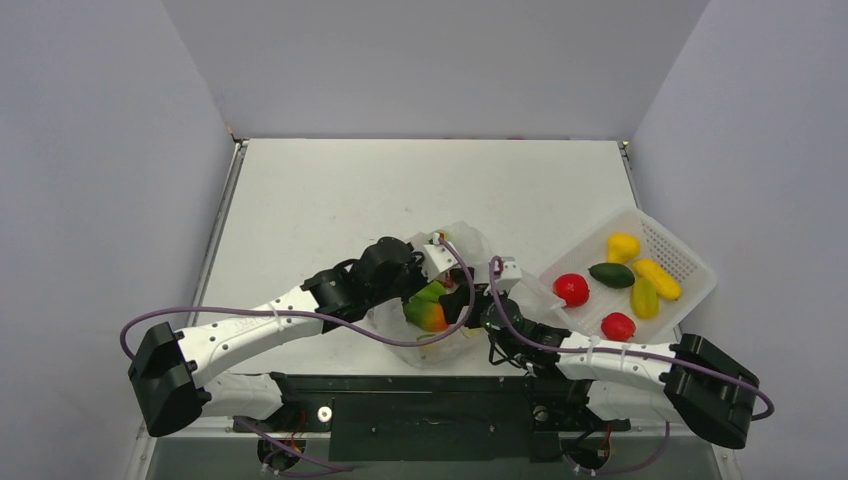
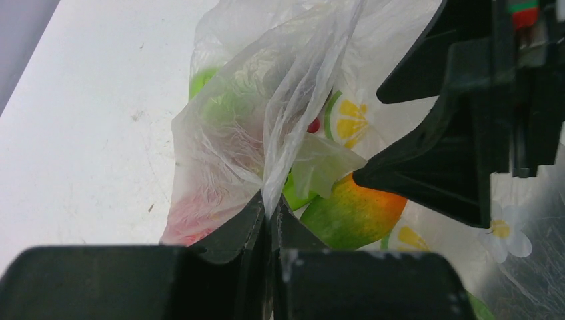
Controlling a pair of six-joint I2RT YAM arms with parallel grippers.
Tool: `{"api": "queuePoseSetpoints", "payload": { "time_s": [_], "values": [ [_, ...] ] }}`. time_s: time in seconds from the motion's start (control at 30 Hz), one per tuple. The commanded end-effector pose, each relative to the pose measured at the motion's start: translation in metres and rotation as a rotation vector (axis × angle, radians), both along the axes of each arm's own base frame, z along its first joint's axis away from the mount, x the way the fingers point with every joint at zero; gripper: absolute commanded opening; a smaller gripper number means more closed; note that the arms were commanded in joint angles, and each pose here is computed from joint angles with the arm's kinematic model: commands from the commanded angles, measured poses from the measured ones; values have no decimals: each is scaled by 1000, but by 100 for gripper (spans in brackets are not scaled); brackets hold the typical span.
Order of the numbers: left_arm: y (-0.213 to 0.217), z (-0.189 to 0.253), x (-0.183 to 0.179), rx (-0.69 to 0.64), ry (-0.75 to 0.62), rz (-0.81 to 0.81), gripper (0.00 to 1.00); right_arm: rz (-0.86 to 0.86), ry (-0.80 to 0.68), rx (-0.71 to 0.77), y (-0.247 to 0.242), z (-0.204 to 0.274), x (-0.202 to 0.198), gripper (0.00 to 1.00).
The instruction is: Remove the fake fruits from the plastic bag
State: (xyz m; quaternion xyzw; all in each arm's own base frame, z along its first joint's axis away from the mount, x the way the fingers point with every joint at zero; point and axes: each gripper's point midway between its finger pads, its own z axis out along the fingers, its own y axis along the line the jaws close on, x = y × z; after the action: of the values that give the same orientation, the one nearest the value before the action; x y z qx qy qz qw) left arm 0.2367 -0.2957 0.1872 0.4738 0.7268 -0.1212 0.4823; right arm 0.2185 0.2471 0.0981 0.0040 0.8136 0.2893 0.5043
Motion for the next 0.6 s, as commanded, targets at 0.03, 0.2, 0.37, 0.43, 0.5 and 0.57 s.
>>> {"api": "queuePoseSetpoints", "payload": {
  "time_s": [0.03, 0.2, 0.37, 0.43, 0.5, 0.57],
  "values": [
    [-11, 17, -1, -53, -39, -29, 1, 73, -34, -22, 27, 11, 9, 78],
    [-13, 14, -1, -42, -33, -32, 1, 153, -62, -96, 48, 0, 8, 83],
    [-14, 14, -2, -39, -30, -34, 1, 162, -38, -244, 57, -36, 5, 85],
    [-14, 14, -2, -39, -32, -34, 1, 150, -19, -263, 57, -49, 5, 85],
    [-13, 15, -2, -39, -34, -32, 1, 141, -1, -292, 56, -60, 5, 84],
    [-13, 15, -2, -40, -35, -31, 1, 135, 11, -321, 56, -70, 6, 83]
  ]
}}
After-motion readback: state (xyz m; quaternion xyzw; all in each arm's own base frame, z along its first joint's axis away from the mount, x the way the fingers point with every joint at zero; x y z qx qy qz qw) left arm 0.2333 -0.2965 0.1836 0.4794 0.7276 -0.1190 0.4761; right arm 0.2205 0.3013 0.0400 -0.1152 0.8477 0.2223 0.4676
